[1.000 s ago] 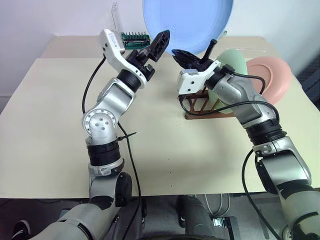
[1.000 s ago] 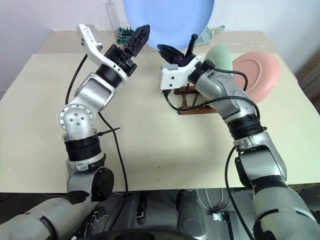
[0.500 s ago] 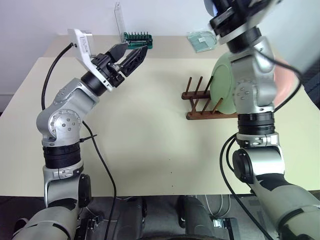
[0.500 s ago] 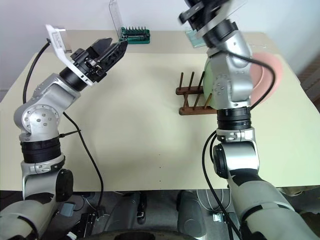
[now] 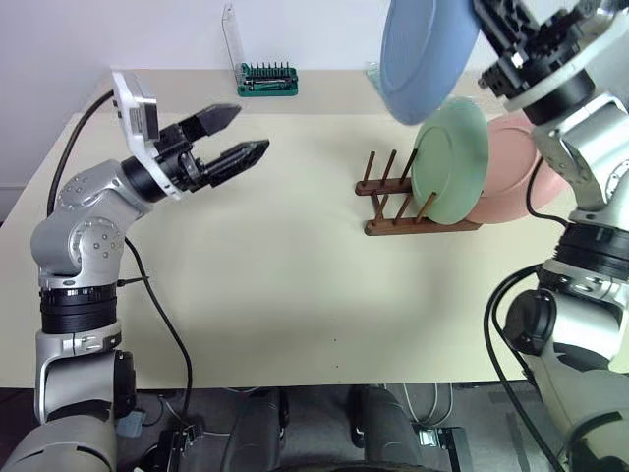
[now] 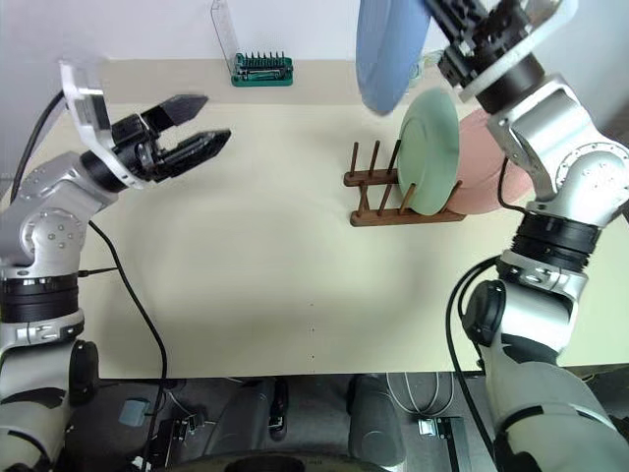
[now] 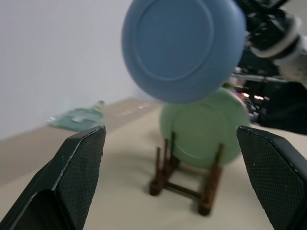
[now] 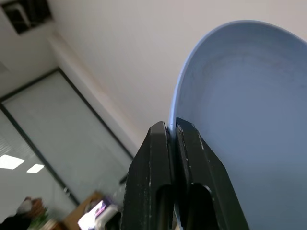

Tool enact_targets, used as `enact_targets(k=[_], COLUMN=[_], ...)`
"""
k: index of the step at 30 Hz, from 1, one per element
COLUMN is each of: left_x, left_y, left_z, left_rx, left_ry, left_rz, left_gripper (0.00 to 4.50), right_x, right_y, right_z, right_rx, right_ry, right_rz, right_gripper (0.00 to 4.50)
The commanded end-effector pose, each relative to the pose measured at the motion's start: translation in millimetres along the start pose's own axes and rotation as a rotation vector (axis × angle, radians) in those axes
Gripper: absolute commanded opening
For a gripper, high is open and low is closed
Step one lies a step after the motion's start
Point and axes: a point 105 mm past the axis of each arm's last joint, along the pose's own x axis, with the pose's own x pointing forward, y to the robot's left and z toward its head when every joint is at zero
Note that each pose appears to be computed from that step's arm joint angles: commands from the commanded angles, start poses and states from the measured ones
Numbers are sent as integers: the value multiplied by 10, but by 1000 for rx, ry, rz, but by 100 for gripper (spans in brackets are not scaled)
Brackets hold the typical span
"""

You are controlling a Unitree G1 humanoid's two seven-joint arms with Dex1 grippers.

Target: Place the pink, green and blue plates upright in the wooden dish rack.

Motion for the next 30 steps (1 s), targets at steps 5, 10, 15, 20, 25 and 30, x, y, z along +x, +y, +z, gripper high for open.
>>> enact_targets(k=[5, 10, 15, 20, 25, 30], left_x=[-126, -135, -139, -102, -115, -95], left_y=[-214, -241, -237, -269, -268, -269], left_z=[-150, -215, -309, -288, -301, -289], left_rx=[65, 71, 89, 97, 109, 105], left_ry=[113, 119, 127, 100, 115, 107], left_rz=[-133, -139, -130, -125, -124, -130], left_gripper=[444, 444, 444, 444, 444, 444], right_x=[-234, -319, -324, -386, -424, -433], right_y=[-50, -88, -61, -112, -145, -148], right_z=[100, 70, 89, 10, -82, -103], right_rx=[13, 37, 57, 60, 66, 72], right_ry=[-40, -17, -23, 6, 26, 20], right_rz=[-58, -81, -73, -97, -106, -101], right_gripper=[0, 0, 0, 0, 0, 0])
